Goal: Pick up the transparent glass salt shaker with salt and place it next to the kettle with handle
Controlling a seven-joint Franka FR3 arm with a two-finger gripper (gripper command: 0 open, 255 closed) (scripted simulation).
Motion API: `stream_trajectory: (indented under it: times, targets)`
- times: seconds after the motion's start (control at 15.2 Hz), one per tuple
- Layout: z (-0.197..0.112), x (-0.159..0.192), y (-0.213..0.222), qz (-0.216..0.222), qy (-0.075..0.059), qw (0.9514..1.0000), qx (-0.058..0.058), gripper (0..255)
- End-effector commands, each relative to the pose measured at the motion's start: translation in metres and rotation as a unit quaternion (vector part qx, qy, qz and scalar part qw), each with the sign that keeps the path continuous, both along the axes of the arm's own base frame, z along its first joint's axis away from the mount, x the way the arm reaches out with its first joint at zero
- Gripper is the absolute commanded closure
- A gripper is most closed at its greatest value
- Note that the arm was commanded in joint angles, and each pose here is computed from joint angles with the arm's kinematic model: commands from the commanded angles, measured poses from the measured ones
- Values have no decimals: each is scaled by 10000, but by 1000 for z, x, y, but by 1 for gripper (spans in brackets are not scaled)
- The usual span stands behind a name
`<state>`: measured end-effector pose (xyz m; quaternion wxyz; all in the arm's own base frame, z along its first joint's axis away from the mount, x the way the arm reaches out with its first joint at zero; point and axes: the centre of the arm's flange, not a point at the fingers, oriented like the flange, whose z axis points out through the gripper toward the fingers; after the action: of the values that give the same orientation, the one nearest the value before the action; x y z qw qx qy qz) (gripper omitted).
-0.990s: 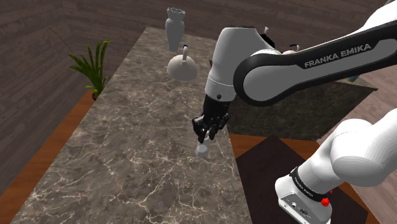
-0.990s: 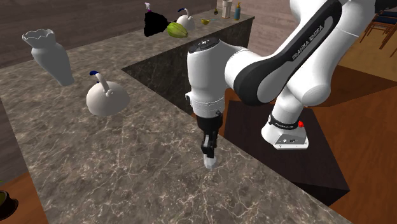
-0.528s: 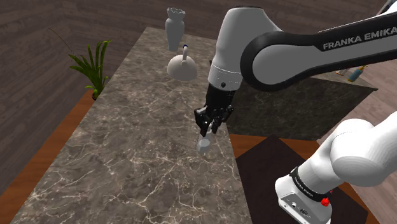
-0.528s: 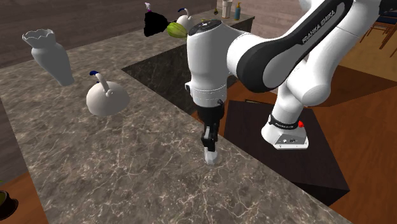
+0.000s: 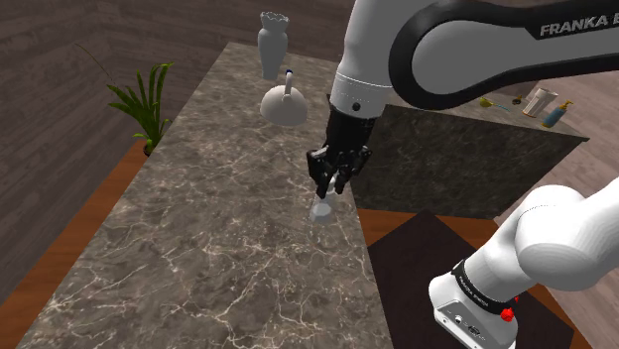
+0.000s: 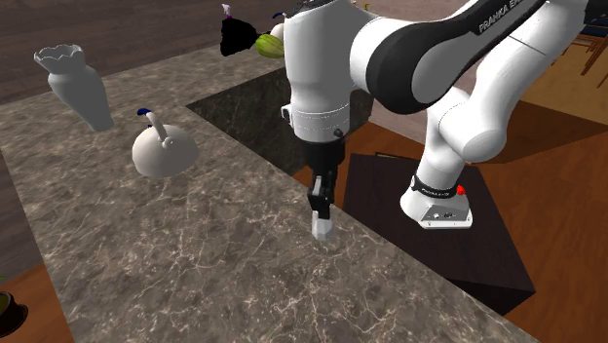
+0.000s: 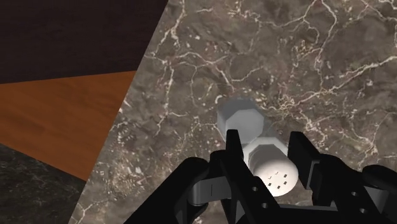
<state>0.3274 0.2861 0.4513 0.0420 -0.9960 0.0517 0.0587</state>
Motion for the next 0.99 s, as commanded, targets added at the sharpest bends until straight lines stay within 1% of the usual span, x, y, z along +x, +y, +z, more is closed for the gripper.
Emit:
stream_trajectory:
  times: [0.0,0.92]
  targets:
    - [11,-1,-1,0,2,10000,-1,255]
    - [85,-1,-1,0,2,10000,-1,255]
